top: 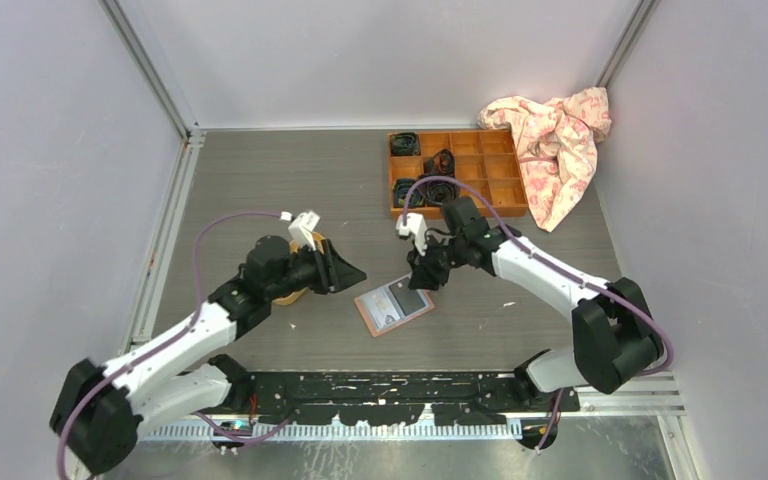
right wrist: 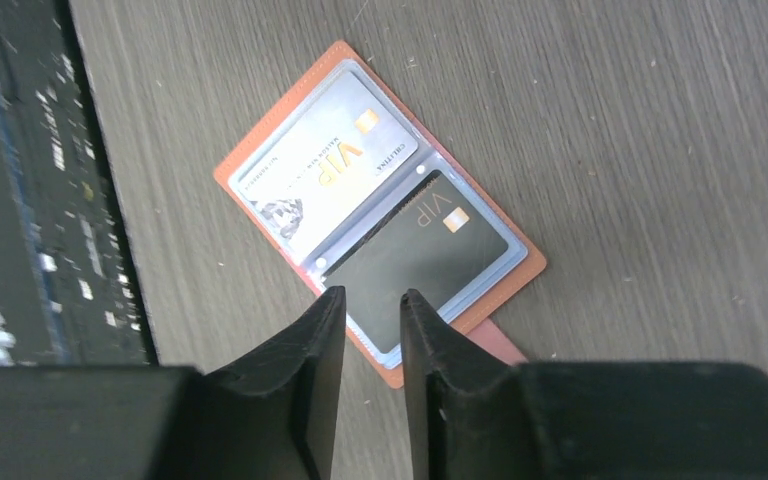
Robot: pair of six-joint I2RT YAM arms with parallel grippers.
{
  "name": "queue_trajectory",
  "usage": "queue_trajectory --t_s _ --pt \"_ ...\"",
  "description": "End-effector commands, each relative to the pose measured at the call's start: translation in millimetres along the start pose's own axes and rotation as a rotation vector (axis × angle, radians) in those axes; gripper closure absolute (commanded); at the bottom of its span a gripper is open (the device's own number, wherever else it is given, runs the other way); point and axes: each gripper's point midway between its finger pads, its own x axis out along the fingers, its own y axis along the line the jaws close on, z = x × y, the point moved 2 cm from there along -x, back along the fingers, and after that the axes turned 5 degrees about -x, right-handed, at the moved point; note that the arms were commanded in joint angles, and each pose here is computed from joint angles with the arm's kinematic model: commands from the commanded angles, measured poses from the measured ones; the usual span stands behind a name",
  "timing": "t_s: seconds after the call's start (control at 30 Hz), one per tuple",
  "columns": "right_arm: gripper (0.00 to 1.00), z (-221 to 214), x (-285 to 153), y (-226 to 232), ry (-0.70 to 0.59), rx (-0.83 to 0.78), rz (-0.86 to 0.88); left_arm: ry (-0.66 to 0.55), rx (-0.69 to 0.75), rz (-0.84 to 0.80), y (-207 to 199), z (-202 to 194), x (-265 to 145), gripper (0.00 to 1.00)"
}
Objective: Put the credit cards into the card holder
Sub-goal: Insert the credit card into the card slot.
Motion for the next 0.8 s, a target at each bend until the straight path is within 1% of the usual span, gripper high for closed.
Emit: queue_trajectory --t_s 0.0,0.07,0.1,0.17,0.27,0.43,0.57,0.77 --pt "0.65 27.6 -13.9 3.9 -0.130 0.164 0.087 -0.113 0.093 0.003 3.2 3.5 -30.4 0.49" --pt "0.63 25.4 -12.0 1.2 -0.125 0.229 0.099 -0.165 0.092 -0.048 1.0 1.5 -39.7 0.37" --pt "0.63 23.9 -11.0 -0.7 -0.116 0.259 0.101 -0.186 0.080 -0.070 2.1 -1.0 -42.6 0.33" --pt "0.62 19.6 -8.2 -4.7 -0.095 0.322 0.106 -0.214 0.041 -0.098 10.4 -10.1 -46.1 0.29" --pt "0.61 11.3 -2.5 -10.2 -0.054 0.405 0.113 -0.241 -0.018 -0.125 16.0 -17.3 -50.9 0.30" --pt "0.61 -5.5 9.8 -18.7 0.029 0.499 0.103 -0.227 -0.091 -0.134 27.5 -32.3 -52.4 0.32" --pt "0.61 -19.7 19.1 -23.1 0.104 0.566 0.104 -0.222 -0.111 -0.132 31.8 -36.4 -51.7 0.33" --pt "0.61 -32.3 26.3 -26.5 0.178 0.620 0.107 -0.210 -0.139 -0.127 37.7 -40.9 -47.4 0.35"
